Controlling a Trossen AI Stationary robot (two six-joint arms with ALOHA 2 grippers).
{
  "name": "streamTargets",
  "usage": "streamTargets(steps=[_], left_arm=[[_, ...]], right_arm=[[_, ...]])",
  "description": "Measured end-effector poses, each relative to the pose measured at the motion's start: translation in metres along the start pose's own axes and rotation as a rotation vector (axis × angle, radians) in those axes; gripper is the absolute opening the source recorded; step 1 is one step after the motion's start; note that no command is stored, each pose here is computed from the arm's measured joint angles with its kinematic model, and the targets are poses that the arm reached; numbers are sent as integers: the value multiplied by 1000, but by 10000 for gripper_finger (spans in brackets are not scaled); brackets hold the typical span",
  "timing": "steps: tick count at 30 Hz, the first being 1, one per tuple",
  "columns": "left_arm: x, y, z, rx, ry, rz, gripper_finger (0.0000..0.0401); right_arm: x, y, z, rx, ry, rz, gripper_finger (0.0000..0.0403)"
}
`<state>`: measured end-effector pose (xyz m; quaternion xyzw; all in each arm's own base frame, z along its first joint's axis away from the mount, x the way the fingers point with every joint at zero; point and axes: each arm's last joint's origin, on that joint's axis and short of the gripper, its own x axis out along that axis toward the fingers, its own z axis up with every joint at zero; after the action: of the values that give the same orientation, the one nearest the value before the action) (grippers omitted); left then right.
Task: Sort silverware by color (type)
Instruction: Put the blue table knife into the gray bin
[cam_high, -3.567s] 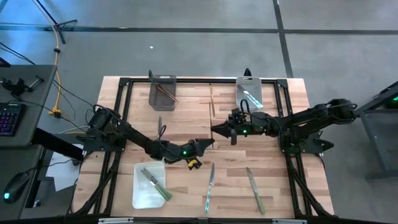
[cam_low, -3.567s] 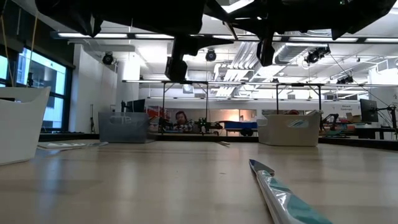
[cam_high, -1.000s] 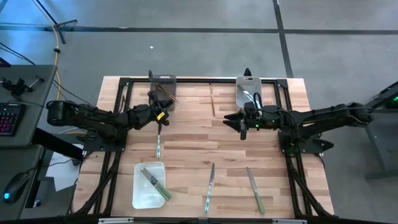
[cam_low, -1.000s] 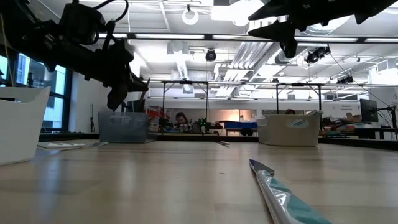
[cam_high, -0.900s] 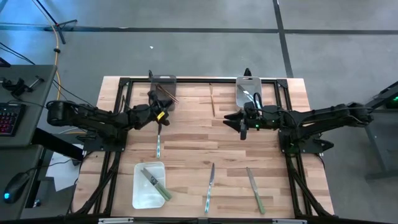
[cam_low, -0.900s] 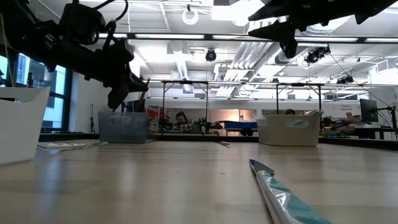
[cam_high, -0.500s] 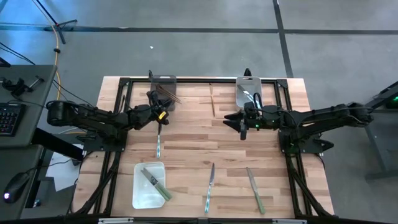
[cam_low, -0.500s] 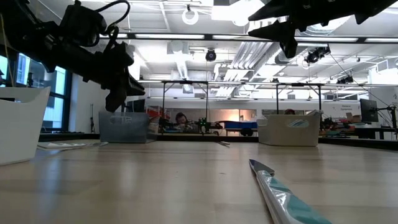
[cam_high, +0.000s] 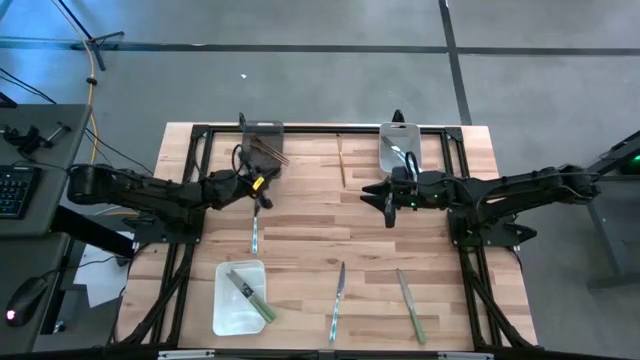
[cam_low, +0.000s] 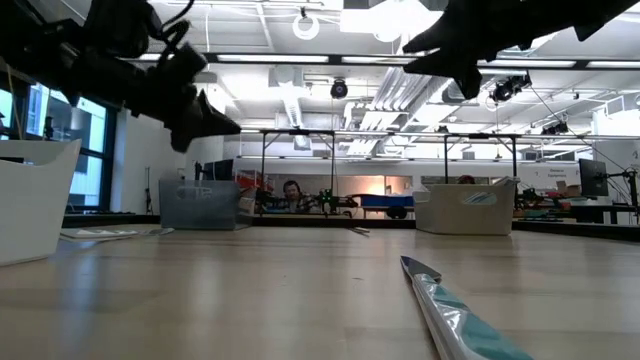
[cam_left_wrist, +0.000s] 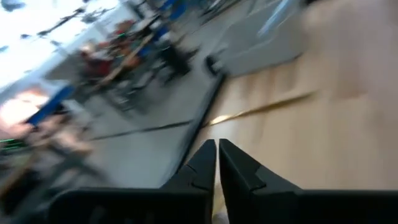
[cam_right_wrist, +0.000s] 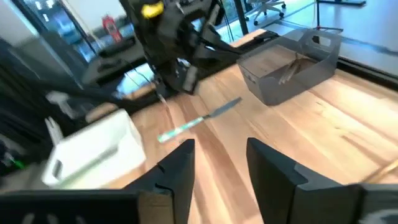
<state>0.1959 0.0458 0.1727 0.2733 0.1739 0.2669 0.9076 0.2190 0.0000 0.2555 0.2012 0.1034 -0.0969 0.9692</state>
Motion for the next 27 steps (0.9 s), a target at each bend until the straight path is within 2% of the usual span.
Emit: streamTargets(steps=[4, 12, 19, 22, 27], left_arm=[[-12, -8, 16, -116, -30, -154, 4], [-40, -34, 42, -204, 114, -437, 0], [-63, -65, 41, -297, 188, -582, 0], [-70, -76, 42, -310, 194, -568, 0], [-75, -87, 43, -304, 181, -556, 0]], right_arm=[[0, 1, -5, -107, 36, -12, 91], [5, 7, -22, -329, 146, 1, 5], [32, 19, -62, -427, 305, 59, 25], [42, 29, -78, -480, 356, 95, 41], [60, 53, -90, -546, 434, 141, 79]])
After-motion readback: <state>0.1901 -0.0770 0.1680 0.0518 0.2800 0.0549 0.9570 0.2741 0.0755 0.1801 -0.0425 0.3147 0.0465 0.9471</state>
